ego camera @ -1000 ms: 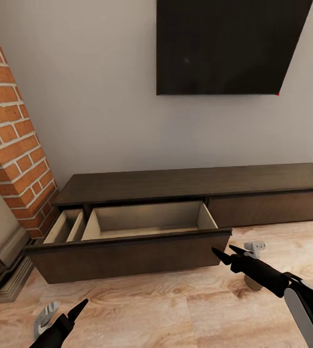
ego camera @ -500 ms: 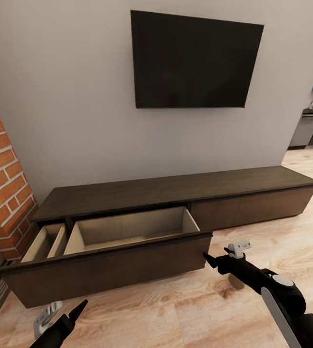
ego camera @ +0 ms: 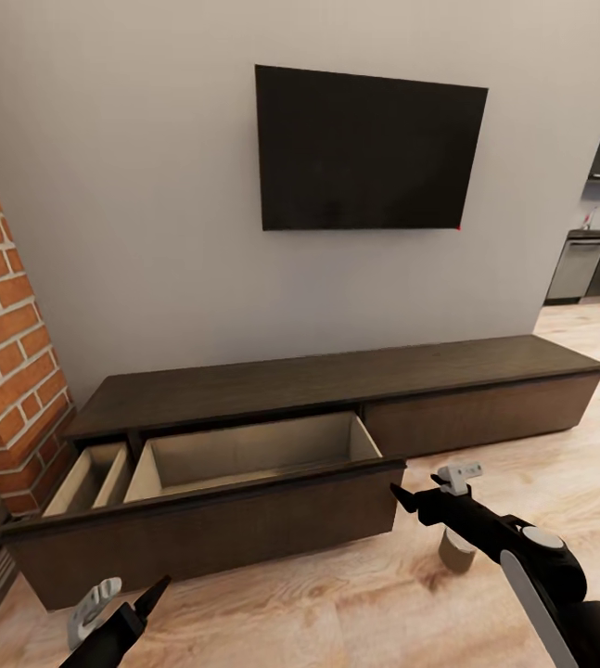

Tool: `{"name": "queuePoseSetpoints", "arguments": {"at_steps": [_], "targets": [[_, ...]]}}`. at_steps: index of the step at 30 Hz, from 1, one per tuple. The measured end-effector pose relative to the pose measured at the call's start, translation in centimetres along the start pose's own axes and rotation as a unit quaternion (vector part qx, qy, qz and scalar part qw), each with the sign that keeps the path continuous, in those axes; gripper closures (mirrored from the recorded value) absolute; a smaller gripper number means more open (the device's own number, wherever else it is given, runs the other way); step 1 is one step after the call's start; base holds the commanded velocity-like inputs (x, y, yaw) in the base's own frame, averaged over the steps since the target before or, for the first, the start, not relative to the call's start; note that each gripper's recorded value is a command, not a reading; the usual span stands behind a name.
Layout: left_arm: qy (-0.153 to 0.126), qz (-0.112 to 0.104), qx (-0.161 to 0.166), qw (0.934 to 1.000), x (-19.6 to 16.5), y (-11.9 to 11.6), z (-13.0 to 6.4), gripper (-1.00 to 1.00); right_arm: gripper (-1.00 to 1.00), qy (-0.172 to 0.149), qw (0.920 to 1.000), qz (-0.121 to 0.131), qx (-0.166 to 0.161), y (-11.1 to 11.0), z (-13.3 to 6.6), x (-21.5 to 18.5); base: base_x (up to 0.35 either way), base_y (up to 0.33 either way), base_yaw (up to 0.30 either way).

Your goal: Place each of the two pumpkins and all three candles from the living room inside a cabinet in the living room (use any cabinet), then make sure every cabinet is closed, and position the cauldron so it is next to a table in the living room.

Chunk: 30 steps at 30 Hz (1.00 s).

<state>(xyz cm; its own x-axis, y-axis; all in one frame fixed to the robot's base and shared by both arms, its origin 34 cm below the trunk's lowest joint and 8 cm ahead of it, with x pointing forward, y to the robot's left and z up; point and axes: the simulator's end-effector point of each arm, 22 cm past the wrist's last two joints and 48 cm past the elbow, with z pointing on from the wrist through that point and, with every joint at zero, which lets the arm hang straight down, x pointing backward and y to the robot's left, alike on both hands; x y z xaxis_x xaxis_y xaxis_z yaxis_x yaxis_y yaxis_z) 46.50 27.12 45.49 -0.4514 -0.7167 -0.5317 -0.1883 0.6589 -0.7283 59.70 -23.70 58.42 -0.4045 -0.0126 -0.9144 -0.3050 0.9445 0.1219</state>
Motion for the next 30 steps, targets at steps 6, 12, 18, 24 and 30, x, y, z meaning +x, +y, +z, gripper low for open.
{"name": "queuePoseSetpoints", "arguments": {"at_steps": [6, 12, 18, 24, 30], "targets": [[-0.007, 0.000, 0.001, 1.0000, -0.5, 0.0, -0.1, -1.00, -1.00, 0.006, 0.9996, 0.002, 0.029, -1.4, -0.1, -0.2, 0.000, 0.000, 0.000], [-0.013, -0.003, -0.010, 0.9999, -0.4, 1.1, -0.1, -1.00, -1.00, 0.047, 0.9928, 0.008, 0.109, -5.1, -0.4, 0.4, 0.000, -0.071, 0.000], [-0.015, -0.004, -0.014, 0.9998, -0.2, 1.6, 0.0, -1.00, -1.00, 0.089, 0.9805, 0.009, 0.175, -8.5, -0.6, 1.8, 0.000, -0.274, 0.000], [-0.019, -0.009, -0.024, 0.9995, -0.6, 2.7, -0.4, -1.00, -1.00, 0.155, 0.9659, 0.027, 0.206, -11.3, 0.2, 7.4, 0.000, -0.333, 0.000], [-0.020, -0.033, -0.082, 0.9959, 0.7, 8.2, -3.3, -1.00, -1.00, 0.192, 0.9664, 0.043, 0.166, -6.4, 3.9, 10.7, 0.071, -0.347, 0.059]]}}
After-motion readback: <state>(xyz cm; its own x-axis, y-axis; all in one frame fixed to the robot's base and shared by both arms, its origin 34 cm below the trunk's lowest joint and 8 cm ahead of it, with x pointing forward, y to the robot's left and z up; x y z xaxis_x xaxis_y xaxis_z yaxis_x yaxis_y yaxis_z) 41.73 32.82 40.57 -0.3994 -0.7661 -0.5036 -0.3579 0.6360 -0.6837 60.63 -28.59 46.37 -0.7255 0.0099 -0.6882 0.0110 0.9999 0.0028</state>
